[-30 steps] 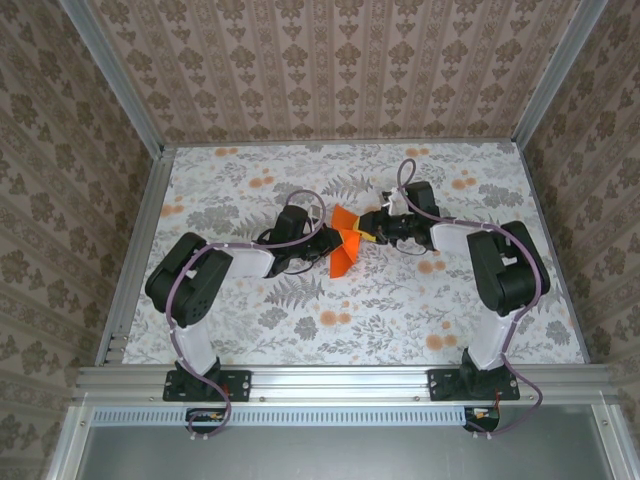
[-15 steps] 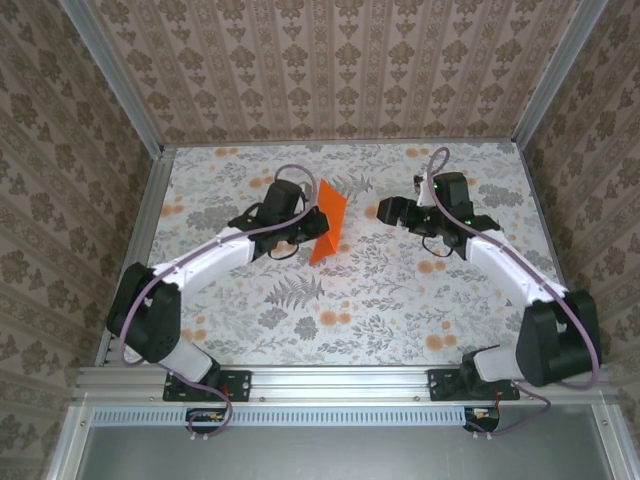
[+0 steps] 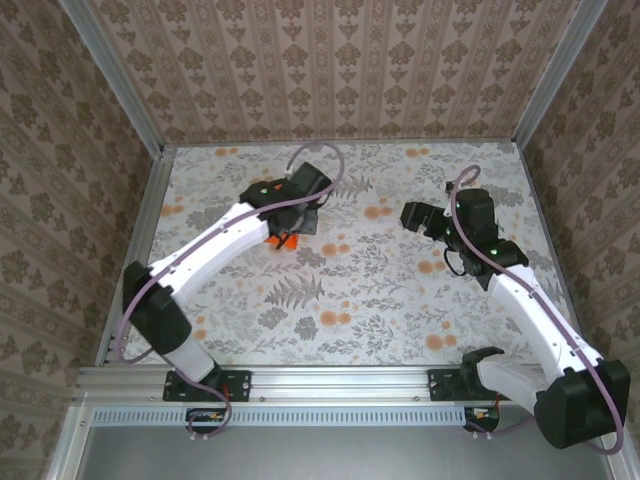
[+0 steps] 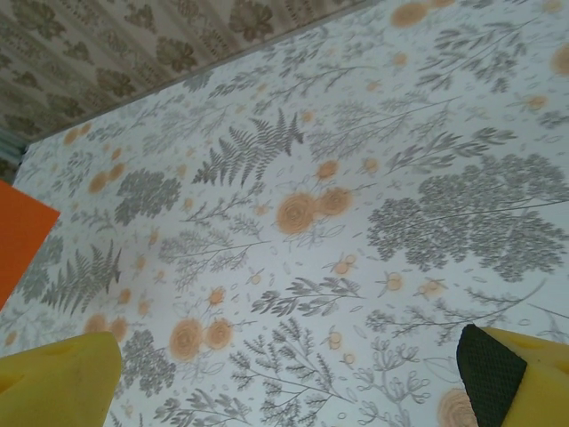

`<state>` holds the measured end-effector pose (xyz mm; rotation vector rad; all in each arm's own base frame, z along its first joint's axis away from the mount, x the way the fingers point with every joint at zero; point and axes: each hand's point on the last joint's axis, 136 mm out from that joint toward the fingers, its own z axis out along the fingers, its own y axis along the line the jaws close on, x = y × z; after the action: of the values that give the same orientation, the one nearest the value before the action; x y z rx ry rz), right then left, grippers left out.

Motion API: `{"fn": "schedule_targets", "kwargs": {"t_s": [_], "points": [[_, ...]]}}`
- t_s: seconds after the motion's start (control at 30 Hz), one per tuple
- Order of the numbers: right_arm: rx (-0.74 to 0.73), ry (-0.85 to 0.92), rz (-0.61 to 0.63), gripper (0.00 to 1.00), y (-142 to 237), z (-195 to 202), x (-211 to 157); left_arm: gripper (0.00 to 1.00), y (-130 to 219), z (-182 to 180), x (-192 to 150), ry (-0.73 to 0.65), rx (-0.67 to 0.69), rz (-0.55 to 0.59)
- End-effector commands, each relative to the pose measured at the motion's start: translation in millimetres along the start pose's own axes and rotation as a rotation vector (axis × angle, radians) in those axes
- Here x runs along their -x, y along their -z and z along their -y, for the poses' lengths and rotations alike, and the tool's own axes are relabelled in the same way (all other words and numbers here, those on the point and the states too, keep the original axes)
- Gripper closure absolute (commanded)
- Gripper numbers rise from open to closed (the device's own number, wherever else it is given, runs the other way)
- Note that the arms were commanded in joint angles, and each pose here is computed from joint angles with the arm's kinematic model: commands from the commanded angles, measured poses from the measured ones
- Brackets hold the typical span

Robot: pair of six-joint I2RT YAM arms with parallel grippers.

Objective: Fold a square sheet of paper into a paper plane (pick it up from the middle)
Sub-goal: Turn over the paper at the center of the table.

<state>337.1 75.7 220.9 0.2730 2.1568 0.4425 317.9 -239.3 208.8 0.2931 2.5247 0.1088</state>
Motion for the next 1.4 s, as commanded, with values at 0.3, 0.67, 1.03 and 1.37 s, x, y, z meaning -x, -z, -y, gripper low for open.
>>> {"fn": "schedule_targets", "kwargs": {"t_s": [0.3, 0.67, 1.03, 1.37], "points": [[-0.231, -0.033, 0.092, 0.0, 27.4, 47.4, -1.1, 0.92, -55.2, -21.4, -12.2, -0.473, 0.662, -0.158], [-0.272, -0.03, 0.087, 0.0, 26.7, 56.0, -5.4, 0.92, -122.0, 24.4, -46.6, -0.472, 0.583, -0.241], [-0.271, -0.034, 0.071, 0.0, 24.8, 56.2, -8.1, 0.8, -140.7, 65.1, -72.9, -0.427, 0.442, -0.294], [-0.238, -0.043, 0.027, 0.0, 16.3, 49.6, -13.0, 0.49, -84.2, 93.0, -52.9, -0.256, 0.152, -0.245]]}}
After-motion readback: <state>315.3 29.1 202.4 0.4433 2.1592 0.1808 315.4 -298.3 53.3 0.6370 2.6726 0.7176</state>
